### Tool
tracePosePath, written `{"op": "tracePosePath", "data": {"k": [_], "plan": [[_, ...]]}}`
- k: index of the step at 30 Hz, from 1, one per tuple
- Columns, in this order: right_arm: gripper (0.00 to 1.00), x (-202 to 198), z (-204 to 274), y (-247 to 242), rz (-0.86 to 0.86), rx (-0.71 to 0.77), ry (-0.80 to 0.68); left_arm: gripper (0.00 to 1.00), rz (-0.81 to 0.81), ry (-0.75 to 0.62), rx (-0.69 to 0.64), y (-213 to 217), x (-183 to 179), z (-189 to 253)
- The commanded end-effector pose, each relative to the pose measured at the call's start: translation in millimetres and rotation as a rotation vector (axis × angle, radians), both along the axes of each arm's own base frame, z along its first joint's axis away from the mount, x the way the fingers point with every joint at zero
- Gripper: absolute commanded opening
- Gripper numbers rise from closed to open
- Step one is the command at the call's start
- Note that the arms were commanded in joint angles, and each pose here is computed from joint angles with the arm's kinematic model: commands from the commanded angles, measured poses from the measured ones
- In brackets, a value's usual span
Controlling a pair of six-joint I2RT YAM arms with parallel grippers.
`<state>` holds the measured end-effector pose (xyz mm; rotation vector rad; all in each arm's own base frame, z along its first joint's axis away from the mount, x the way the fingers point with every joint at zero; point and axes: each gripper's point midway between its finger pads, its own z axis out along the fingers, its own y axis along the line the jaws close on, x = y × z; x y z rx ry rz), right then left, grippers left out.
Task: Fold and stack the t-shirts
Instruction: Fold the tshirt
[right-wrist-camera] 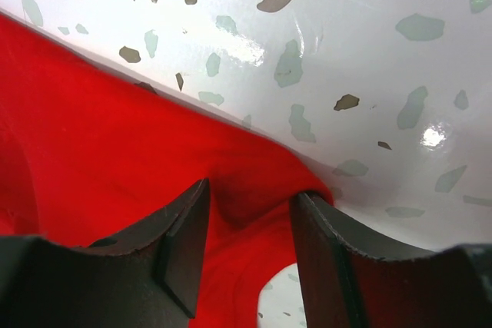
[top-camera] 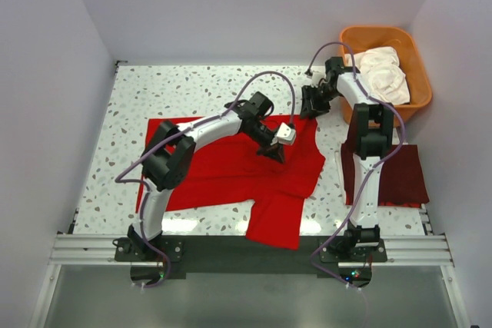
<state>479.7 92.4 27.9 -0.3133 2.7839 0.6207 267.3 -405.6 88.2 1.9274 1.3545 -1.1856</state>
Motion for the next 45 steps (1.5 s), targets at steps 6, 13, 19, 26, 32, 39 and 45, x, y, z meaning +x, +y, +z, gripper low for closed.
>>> {"op": "tracePosePath", "data": {"k": [6,13,19,26,32,39,45], "plan": [[0.43,2.6,-6.1,-15.2,-0.031,-0.039,0.004,0.04,-0.049,0.016,-0.005,-0.3,-5.6,-4.4],[0.23,5.7,-7.9,-18.8,-0.038,-0.056,-0.004,0.22,-0.057,0.040,-0.011,-3.6,-6.8,-9.3],[0.08,12.3,-8.6,-18.7,-0.037,-0.065,-0.023,0.46,-0.006,0.060,-0.088,-2.1,2.6,35.7],[0.29,18.9,-7.7,-30.8,-0.002,-0.131,-0.063,0.48,0.335,0.145,-0.100,69.3,50.5,61.2],[0.47,3.6,18.7,-41.3,0.069,-0.195,-0.046,0.47,0.741,0.227,-0.011,162.8,101.8,49.6],[0.68,-28.3,43.4,-59.9,0.163,-0.293,0.030,0.46,1.190,0.251,0.152,277.7,143.3,14.6],[0.46,-49.0,73.0,-59.9,0.248,-0.330,0.017,0.44,1.412,0.262,0.305,337.8,164.2,-15.1]]}}
